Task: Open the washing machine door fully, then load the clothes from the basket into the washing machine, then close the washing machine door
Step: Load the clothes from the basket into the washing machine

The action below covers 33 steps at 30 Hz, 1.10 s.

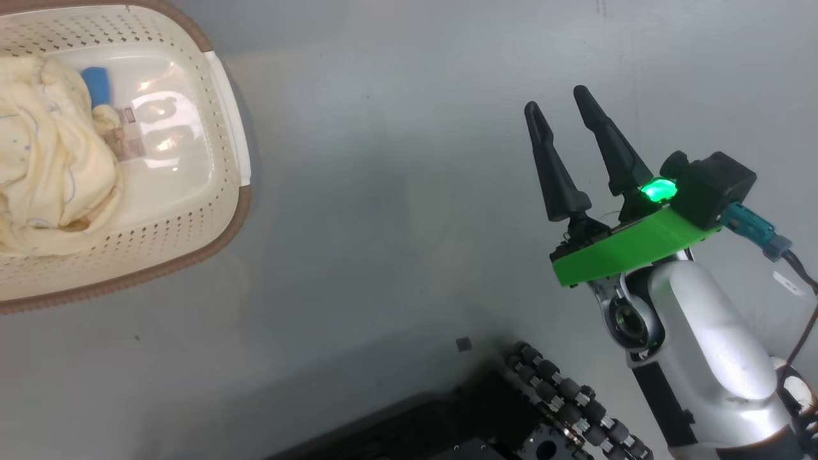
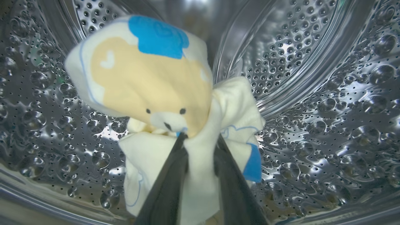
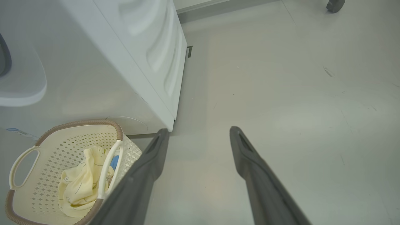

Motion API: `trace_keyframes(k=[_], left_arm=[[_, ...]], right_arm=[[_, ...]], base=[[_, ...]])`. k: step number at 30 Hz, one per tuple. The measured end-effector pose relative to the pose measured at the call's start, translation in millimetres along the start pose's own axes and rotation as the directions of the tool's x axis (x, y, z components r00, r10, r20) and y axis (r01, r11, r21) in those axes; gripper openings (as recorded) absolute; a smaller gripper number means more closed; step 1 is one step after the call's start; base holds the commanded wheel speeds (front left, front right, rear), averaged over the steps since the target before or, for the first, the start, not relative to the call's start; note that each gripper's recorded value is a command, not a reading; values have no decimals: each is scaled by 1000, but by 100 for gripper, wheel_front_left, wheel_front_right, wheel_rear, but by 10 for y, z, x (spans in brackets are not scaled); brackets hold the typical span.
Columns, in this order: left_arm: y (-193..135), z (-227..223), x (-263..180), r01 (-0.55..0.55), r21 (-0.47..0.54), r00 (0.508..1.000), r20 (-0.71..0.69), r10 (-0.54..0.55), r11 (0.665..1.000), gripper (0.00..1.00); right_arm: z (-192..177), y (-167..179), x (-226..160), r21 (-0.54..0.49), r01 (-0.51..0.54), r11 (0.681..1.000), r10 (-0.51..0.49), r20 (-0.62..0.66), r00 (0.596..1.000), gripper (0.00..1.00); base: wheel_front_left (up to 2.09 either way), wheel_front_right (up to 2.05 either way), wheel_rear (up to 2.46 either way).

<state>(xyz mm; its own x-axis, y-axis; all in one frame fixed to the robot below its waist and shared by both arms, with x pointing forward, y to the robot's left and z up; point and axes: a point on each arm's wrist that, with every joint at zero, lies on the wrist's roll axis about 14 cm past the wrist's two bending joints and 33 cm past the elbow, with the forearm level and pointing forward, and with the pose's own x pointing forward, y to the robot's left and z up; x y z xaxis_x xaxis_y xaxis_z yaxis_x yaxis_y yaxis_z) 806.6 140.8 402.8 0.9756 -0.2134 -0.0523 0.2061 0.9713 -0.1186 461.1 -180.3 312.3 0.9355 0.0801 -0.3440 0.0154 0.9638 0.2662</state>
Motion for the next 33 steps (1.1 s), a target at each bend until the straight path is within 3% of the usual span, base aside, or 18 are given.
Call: trace_keyframes(k=[1,2,11,18,28,33], left_arm=[[-2,1,-8,1,3,1000,2,-1,1000,98],[-3,6,-16,2,6,1000,4,-2,1000,100],[-137,293,-118,31,11,998,52,-32,999,100],[-308,170,-452,69,-1,997,-13,-69,998,100],[-501,458,-1120,112,-11,993,-26,-112,994,100],[-564,503,-1694,120,-34,992,-44,-121,992,100]], right_arm=[[6,9,4,0,-3,1000,3,2,1000,100],[14,18,8,0,-6,1000,6,4,1000,100],[245,58,12,-31,-17,999,18,58,998,100],[508,140,-39,-68,-31,997,39,117,992,100],[839,352,-281,-98,-62,993,80,190,978,100],[1057,553,-466,-106,-105,989,128,244,961,100]], base=[[0,0,0],[0,0,0],[0,0,0],[0,0,0],[0,0,0],[0,0,0]])
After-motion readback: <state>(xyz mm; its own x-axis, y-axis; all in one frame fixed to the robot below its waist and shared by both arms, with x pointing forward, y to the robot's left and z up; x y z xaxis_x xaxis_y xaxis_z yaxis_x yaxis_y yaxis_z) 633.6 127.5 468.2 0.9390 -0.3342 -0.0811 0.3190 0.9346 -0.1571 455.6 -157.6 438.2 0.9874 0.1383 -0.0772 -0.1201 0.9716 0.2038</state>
